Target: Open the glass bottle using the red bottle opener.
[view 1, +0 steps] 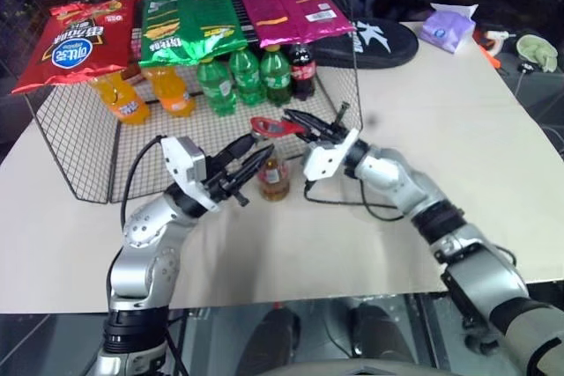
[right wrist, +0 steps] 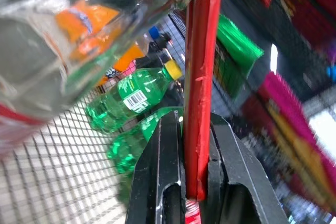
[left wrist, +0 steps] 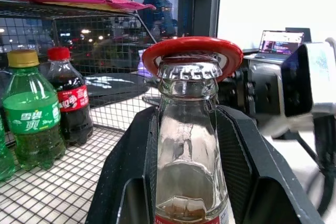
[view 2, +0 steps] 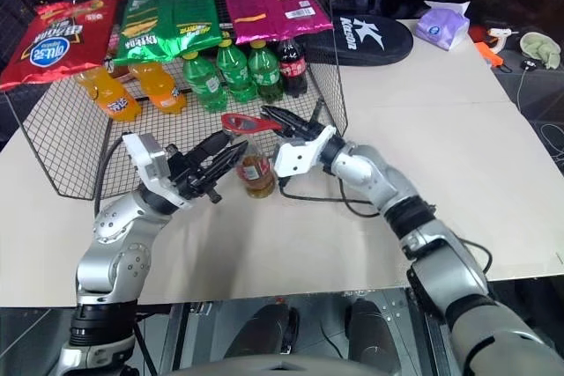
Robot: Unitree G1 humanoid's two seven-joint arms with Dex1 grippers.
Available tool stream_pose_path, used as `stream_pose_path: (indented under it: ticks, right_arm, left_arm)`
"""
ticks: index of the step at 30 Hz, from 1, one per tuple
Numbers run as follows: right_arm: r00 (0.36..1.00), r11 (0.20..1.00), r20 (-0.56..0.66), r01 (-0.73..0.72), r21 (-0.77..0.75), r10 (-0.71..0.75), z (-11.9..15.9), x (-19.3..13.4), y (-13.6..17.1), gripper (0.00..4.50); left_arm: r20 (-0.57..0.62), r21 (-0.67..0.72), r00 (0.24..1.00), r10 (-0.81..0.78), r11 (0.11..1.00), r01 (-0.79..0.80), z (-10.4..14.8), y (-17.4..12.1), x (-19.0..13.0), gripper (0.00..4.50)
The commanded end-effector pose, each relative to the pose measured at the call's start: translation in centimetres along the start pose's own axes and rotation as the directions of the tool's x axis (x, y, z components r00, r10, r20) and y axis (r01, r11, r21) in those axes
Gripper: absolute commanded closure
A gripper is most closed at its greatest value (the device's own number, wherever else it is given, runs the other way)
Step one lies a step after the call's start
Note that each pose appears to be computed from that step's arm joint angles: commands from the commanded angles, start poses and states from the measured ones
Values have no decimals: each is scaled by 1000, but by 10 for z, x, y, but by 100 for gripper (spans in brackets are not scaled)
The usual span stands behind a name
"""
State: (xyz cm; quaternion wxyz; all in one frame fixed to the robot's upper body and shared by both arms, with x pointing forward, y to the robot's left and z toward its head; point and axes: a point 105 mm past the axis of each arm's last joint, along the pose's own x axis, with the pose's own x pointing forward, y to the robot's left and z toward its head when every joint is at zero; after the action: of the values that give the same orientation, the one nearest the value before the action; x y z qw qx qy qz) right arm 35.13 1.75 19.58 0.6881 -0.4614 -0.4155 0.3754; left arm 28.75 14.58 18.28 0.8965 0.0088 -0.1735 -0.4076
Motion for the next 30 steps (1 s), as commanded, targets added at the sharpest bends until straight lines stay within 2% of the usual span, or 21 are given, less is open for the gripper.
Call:
stream_pose_path:
  ticks: [1, 5, 10, 16, 21, 24, 27, 30]
  right_arm:
    - [989, 990, 98, -97, -106, 107, 14, 6, -2, 450]
    - [983, 965, 95, -131, -228, 156, 5, 8, -24, 450]
    - [985, 939, 95, -103, -327, 142, 2, 12, -52, 450]
    - [994, 935, 98, -2, -354, 39, 2, 14, -80, 450]
    - [985, 932, 133, 152, -329, -114, 7, 12, -107, 450]
    - [987, 948, 103, 149, -280, -124, 0, 9, -104, 450]
    - [993, 978, 18, 119, -170, -118, -18, 0, -86, 450]
    - [997, 989, -21, 74, -125, -77, -26, -7, -70, 450]
  left_arm:
    - [-31, -36, 999, -23, 999, 21, -12, -6, 3, 338]
    - [-29, -40, 999, -29, 999, 28, -14, -7, 3, 338]
    - [-25, -39, 999, -27, 999, 26, -15, -6, 4, 338]
    - [-23, -38, 1000, -18, 999, 18, -15, -6, 3, 338]
    - [-25, -40, 999, -21, 999, 20, -15, -7, 2, 338]
    - [-25, -42, 999, -22, 999, 21, -15, -7, 2, 338]
    - [-27, -41, 999, -24, 999, 23, -15, -7, 2, 338]
    - [-26, -39, 999, -23, 999, 22, -15, -7, 2, 338]
